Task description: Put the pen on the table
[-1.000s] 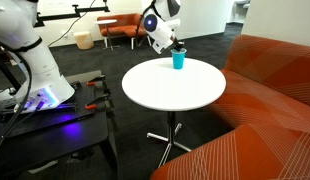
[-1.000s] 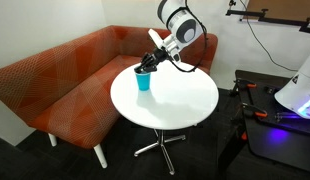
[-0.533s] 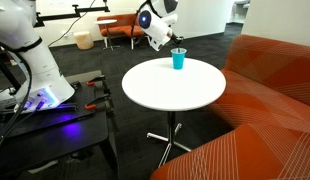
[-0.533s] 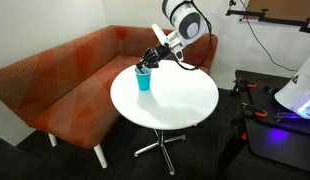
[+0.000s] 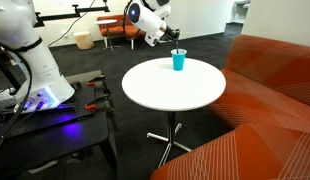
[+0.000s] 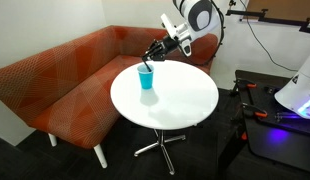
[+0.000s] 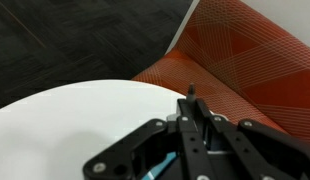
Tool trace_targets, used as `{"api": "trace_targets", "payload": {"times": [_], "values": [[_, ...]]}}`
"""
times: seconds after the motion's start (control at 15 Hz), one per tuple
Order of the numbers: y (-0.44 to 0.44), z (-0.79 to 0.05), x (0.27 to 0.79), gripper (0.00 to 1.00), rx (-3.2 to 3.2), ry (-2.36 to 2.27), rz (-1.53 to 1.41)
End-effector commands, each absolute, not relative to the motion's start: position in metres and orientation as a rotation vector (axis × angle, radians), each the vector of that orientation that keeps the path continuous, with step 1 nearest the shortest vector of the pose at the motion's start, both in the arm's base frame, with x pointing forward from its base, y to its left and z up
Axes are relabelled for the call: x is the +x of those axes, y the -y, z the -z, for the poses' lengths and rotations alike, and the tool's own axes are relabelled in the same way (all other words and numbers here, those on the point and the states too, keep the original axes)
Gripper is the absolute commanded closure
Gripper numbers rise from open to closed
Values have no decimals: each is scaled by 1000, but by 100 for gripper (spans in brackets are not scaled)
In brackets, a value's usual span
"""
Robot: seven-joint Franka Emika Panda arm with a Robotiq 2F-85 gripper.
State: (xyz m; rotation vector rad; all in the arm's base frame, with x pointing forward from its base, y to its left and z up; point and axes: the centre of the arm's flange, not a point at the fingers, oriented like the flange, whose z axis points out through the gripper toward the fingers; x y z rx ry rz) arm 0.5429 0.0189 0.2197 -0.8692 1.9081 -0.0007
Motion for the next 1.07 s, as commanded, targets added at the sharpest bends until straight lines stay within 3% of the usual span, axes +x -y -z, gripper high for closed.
{"api": "trace_targets", "payload": {"times": [0.0, 1.0], "values": [[-19, -242, 517, 97, -878, -1821, 61], [-21, -272, 461, 97, -913, -1685, 190]]}}
